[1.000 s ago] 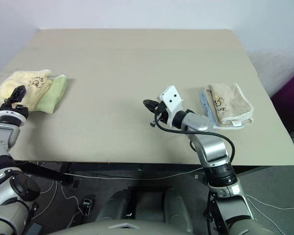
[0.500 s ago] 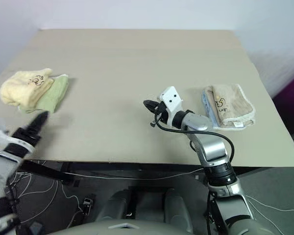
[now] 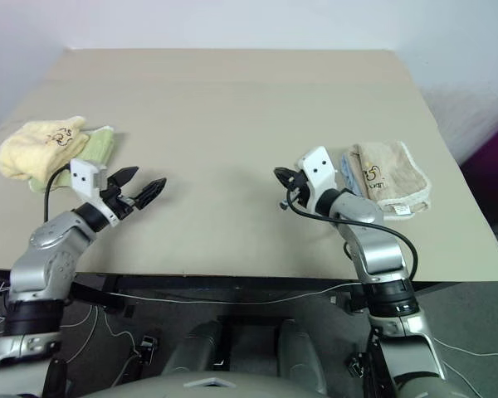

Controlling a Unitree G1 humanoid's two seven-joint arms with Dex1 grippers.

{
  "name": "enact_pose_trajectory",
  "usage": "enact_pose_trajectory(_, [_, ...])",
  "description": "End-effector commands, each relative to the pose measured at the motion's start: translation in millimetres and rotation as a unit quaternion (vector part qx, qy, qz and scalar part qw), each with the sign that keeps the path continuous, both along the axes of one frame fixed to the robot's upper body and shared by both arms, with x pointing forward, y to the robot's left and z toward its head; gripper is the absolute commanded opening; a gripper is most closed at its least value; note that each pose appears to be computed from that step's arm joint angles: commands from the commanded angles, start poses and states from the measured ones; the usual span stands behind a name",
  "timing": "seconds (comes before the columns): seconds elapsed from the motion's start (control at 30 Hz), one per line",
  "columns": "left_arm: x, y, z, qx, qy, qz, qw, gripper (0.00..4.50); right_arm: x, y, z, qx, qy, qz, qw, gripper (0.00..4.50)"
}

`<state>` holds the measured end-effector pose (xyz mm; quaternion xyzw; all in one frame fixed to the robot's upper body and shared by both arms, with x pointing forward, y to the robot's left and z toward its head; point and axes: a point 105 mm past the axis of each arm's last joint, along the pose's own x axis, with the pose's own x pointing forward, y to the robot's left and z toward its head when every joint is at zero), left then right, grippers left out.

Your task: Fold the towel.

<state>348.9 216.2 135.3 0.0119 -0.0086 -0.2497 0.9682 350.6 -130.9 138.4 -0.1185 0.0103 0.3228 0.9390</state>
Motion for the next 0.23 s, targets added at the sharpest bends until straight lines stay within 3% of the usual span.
enact_pose_trajectory(0.03, [7.1,0.0,8.4,0.018,-0.023,-0.010,1.000,4.49,-2.9,-11.1,12.4,0.002,-0.035,-0.023,0.999,0.00])
enact_pose_trajectory(0.23, [13.8,-6.9,7.2,0.031,-0.021,-0.037,0.999,4.49,-9.9,-16.8,8.7,0.007,-0.035,-0.042,0.998,0.00])
